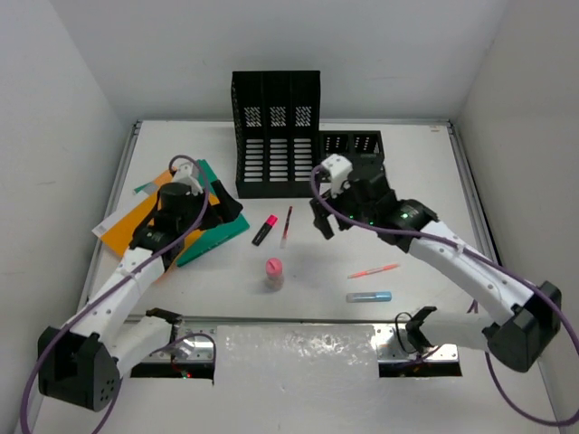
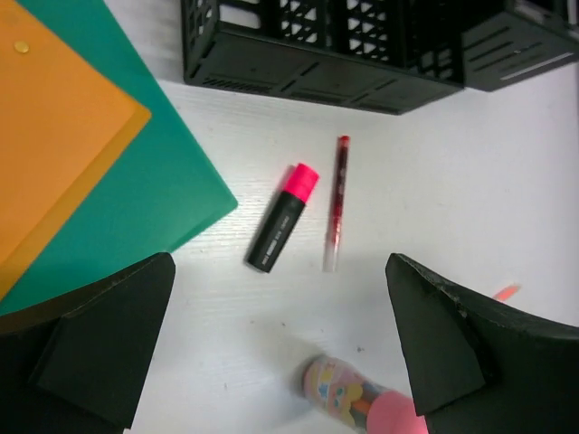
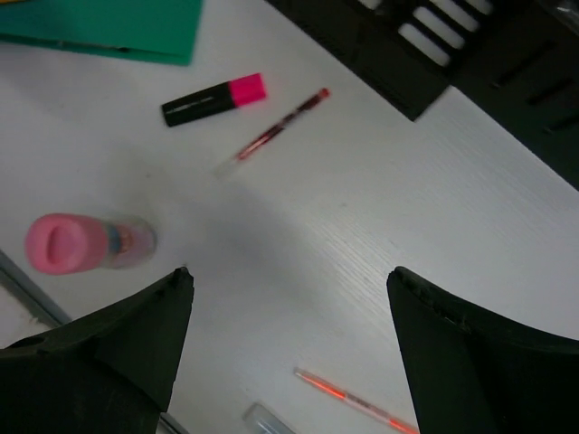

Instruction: Organize the desk

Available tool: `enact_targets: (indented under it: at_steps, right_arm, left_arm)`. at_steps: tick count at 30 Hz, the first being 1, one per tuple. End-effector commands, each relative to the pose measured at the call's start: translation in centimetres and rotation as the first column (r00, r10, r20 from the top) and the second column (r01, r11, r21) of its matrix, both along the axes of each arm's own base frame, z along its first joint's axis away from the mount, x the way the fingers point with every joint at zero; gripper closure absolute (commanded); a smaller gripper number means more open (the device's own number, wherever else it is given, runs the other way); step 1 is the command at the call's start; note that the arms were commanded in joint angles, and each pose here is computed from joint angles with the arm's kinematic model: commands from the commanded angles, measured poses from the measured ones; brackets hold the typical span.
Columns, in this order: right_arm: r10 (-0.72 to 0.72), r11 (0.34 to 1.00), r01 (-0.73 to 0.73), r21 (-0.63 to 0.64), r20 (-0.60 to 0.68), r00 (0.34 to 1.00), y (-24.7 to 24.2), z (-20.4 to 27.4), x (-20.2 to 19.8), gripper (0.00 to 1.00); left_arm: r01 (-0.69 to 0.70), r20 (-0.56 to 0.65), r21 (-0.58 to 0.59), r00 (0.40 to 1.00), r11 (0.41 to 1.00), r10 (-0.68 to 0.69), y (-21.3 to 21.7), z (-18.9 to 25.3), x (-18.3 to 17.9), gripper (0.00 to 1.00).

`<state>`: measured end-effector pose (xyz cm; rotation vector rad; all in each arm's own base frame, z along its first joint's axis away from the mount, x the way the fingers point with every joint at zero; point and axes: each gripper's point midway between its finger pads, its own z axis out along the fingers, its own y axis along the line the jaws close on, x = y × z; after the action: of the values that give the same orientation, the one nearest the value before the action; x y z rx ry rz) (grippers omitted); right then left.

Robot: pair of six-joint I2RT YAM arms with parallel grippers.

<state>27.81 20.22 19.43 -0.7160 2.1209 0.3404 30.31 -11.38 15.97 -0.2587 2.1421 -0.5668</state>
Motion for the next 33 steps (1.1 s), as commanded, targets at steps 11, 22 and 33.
enact_targets:
  at_steps: [11,22,33]
  right_arm:
    - [0.334,0.942,-0.335,-0.032,-0.05,0.941,14.8,-4.0,-6.0,0.2]
    - [0.348,0.937,-0.348,0.004,-0.034,0.937,17.2,-4.4,-8.4,0.16]
    - [0.278,0.958,-0.281,-0.046,-0.075,0.958,15.2,-9.9,-8.6,0.16]
  left_arm:
    - [0.079,0.154,-0.091,0.986,0.993,-0.064,-0.6,6.1,-5.1,0.24]
    - [0.117,0.16,-0.104,0.982,0.988,-0.1,-0.9,5.9,-6.7,0.23]
    - [0.1,0.126,-0.095,0.988,0.991,-0.087,-0.4,5.1,-7.3,0.21]
